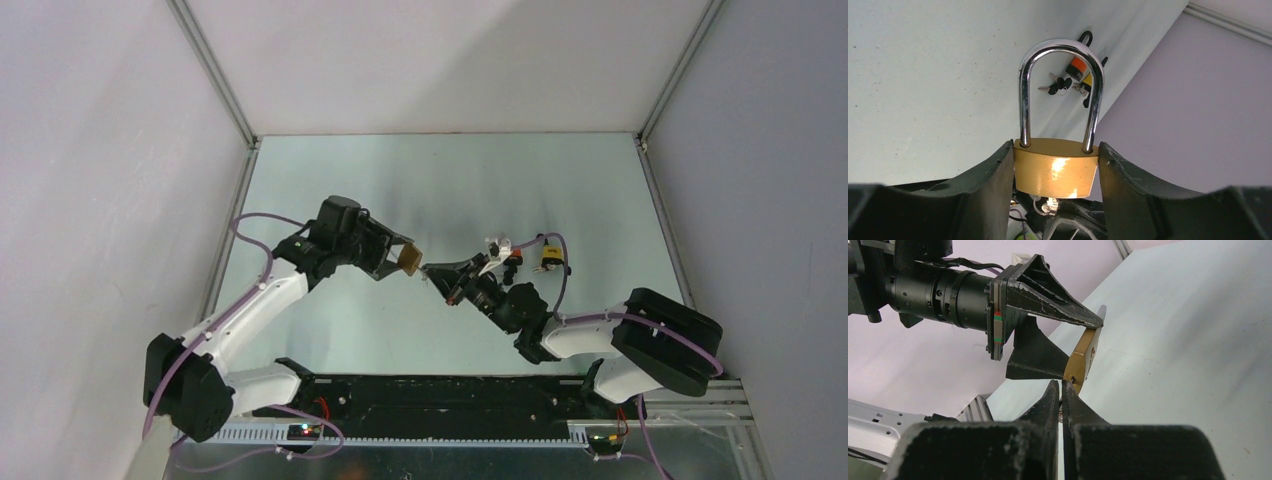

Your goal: Unlock with the key

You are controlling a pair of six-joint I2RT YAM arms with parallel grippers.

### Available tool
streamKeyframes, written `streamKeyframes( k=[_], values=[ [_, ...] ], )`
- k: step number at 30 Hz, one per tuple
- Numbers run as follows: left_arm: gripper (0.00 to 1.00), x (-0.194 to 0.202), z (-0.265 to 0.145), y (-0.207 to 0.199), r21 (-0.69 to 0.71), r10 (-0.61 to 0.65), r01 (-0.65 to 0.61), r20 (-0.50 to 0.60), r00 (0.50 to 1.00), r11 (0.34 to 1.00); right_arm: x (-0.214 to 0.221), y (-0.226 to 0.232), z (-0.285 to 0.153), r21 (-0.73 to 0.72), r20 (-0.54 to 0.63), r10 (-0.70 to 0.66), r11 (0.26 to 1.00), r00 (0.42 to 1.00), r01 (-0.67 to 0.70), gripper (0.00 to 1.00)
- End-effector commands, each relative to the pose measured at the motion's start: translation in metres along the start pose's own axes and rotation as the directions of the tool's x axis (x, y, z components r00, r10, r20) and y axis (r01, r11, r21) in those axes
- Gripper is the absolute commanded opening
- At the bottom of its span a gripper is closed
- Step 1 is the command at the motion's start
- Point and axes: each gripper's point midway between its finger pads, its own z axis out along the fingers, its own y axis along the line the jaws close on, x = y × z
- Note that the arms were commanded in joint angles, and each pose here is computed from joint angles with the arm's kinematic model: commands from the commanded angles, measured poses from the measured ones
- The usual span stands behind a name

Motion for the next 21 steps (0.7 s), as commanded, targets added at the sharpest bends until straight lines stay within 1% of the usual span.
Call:
streamKeyframes(
  k=[1,8,15,17,19,20,21],
  values=[
    [0.00,0.045,-0.034,-0.051,0.199,0.021,0.021,-0.206,0.978,0.980,-0.004,0.011,0.003,-0.031,0.025,-0.028,0.999,0.999,0.029,0.00],
    [0.00,0.058,-0.033,-0.053,0.201,0.056,-0.008,-0.234,0.971,0.980,-0.008,0.010,0.010,-0.035,0.036,-0.046,0.998,0.998,0.047,0.00],
    [0.00,0.070,-0.032,-0.052,0.202,0.100,-0.050,-0.247,0.964,0.978,-0.022,0.002,0.016,-0.012,0.062,-0.054,0.998,0.997,0.055,0.00],
    [0.00,0.071,-0.031,-0.051,0.202,0.103,-0.053,-0.246,0.964,0.978,-0.022,0.002,0.018,-0.014,0.051,-0.061,0.998,0.997,0.062,0.00],
    [0.00,0.066,-0.030,-0.051,0.205,0.105,-0.059,-0.222,0.969,0.977,-0.020,0.001,0.017,-0.013,0.023,-0.062,0.998,0.998,0.062,0.00],
    [0.00,0.063,-0.030,-0.052,0.209,0.105,-0.062,-0.201,0.974,0.976,-0.025,0.005,0.015,-0.023,0.024,-0.061,0.998,0.998,0.061,0.08],
    [0.00,0.058,-0.028,-0.050,0.206,0.103,-0.063,-0.187,0.977,0.977,-0.019,0.000,0.012,-0.002,-0.015,-0.068,0.998,0.998,0.068,0.12]
  ],
)
